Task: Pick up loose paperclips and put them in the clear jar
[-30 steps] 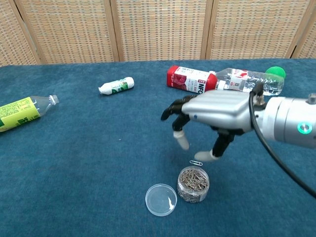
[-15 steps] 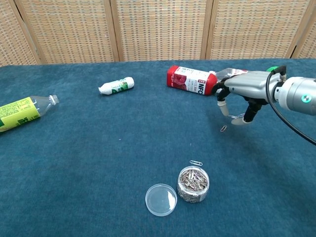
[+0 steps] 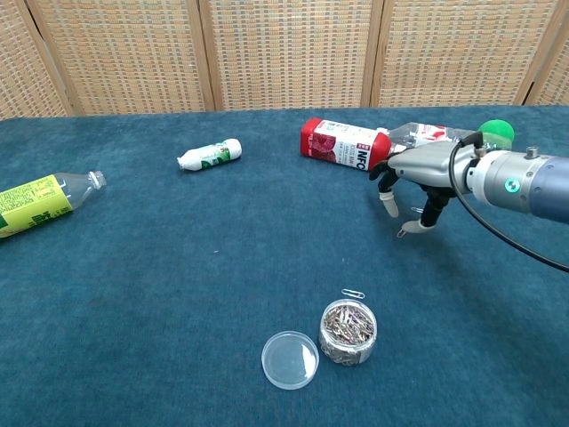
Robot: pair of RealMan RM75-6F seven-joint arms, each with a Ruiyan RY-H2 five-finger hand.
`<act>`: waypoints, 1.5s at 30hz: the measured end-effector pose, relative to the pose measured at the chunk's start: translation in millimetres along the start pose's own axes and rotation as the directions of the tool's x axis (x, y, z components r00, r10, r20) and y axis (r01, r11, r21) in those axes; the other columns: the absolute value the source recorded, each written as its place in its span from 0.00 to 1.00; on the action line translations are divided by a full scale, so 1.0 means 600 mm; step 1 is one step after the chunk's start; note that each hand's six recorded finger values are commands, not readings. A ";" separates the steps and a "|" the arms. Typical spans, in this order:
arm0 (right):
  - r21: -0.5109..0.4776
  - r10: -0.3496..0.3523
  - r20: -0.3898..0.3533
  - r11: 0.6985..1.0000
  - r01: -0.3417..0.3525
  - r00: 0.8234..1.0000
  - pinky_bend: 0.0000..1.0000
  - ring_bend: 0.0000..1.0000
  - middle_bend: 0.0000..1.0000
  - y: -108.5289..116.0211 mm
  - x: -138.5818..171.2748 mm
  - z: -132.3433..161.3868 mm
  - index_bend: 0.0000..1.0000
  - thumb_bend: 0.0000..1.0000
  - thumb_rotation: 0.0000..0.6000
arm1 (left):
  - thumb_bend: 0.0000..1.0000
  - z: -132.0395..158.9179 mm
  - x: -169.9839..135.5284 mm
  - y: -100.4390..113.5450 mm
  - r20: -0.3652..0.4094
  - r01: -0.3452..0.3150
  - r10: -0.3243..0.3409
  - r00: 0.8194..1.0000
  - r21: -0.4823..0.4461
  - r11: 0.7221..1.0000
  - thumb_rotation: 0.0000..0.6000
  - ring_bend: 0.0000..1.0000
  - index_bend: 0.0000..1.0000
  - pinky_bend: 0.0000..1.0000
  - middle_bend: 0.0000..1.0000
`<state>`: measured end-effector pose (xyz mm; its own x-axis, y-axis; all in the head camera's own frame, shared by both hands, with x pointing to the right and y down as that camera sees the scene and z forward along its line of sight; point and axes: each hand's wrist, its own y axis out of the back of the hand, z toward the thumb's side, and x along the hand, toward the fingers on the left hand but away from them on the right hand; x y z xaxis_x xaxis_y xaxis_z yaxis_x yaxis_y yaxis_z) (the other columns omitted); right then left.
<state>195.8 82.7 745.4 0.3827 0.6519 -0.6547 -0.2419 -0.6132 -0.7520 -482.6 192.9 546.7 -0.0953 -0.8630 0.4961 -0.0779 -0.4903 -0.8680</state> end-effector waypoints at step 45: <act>0.056 0.048 0.022 0.997 -0.049 0.999 0.00 0.00 0.10 -0.034 -0.010 -0.011 0.63 0.44 1.00 | 0.00 0.000 0.002 -0.004 -0.005 0.003 -0.003 1.000 0.007 1.000 1.00 0.00 0.00 0.00 0.00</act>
<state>204.4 88.0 765.2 0.3510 0.6315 -0.6914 -0.3097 -0.6185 -0.7222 -482.7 192.9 549.5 -0.1003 -0.8610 0.4986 -0.0708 -0.4937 -0.8667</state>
